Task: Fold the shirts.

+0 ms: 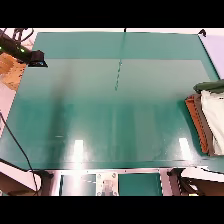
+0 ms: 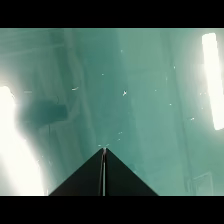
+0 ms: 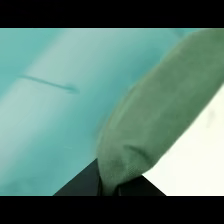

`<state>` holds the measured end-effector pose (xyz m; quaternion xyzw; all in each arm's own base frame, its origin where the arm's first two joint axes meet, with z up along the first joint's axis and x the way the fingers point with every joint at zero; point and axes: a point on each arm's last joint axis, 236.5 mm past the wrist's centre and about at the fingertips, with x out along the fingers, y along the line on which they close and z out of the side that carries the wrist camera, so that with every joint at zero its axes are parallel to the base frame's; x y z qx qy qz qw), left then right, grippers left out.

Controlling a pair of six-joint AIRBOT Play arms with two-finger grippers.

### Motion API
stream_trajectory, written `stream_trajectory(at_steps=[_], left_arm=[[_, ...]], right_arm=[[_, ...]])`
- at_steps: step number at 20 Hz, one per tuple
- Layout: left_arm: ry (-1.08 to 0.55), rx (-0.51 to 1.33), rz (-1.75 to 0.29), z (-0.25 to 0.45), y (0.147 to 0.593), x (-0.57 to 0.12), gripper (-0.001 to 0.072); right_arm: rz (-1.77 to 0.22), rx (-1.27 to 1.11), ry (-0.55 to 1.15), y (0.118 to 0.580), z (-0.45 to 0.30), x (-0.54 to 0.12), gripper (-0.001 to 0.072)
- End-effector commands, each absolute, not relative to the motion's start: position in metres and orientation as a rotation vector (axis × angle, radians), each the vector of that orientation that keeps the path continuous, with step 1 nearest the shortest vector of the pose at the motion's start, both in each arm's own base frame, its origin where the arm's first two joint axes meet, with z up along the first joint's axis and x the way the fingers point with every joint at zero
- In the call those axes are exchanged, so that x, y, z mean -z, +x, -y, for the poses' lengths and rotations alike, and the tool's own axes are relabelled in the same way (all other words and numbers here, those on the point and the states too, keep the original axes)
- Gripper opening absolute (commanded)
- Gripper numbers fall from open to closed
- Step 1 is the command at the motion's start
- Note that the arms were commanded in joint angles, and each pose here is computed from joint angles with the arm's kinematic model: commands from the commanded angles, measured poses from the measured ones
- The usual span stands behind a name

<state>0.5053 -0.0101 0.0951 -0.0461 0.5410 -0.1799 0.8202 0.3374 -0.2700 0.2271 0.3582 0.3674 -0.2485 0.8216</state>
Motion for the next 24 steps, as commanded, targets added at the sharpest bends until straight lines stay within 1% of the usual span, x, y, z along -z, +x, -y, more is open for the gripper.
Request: stream_trajectory(at_steps=[1, 7, 9, 12, 13, 14, 15, 17, 19, 22, 23, 24], left_arm=[[-0.103, 0.386, -1.168, 0.010, 0.502, -0.094, 0.0024], [-0.104, 0.397, -1.196, 0.012, 0.495, -0.092, 0.0024], [-0.103, 0.397, -1.196, 0.012, 0.495, -0.092, 0.0024], [-0.104, 0.397, -1.195, 0.012, 0.495, -0.092, 0.0024], [-0.104, 0.397, -1.195, 0.012, 0.495, -0.092, 0.0024], [-0.104, 0.396, -1.194, 0.012, 0.496, -0.092, 0.0024], [-0.104, 0.396, -1.194, 0.012, 0.496, -0.092, 0.0024], [-0.105, 0.395, -1.188, 0.012, 0.497, -0.092, 0.0024], [-0.121, 0.403, -1.180, 0.015, 0.498, -0.095, 0.0024], [-0.144, 0.390, -1.172, 0.017, 0.498, -0.101, 0.0023], [-0.148, 0.383, -1.164, 0.017, 0.496, -0.106, 0.0023], [-0.146, 0.381, -1.149, 0.017, 0.494, -0.114, 0.0023]], right_arm=[[-0.928, 0.825, 0.765, 0.254, 0.294, -0.211, 0.0017], [-1.255, 1.070, 0.804, 0.168, 0.279, -0.139, 0.0017], [-1.367, 1.089, 0.820, 0.152, 0.271, -0.106, 0.0018], [-1.483, 1.066, 0.838, 0.140, 0.258, -0.052, 0.0021], [-1.531, 1.055, 0.852, 0.134, 0.250, -0.036, 0.0137], [-1.592, 1.043, 0.872, 0.126, 0.239, -0.021, 0.0433], [-1.666, 1.029, 0.898, 0.116, 0.225, -0.008, 0.0609], [-1.749, 1.025, 0.938, 0.106, 0.212, 0.000, 0.0609], [-1.741, 1.032, 0.978, 0.114, 0.210, -0.008, 0.0609], [-1.573, 0.929, 0.982, 0.167, 0.216, -0.038, 0.0600], [-1.518, 0.892, 0.960, 0.186, 0.217, -0.052, 0.0489], [-1.455, 0.841, 0.930, 0.209, 0.217, -0.068, 0.0250]])
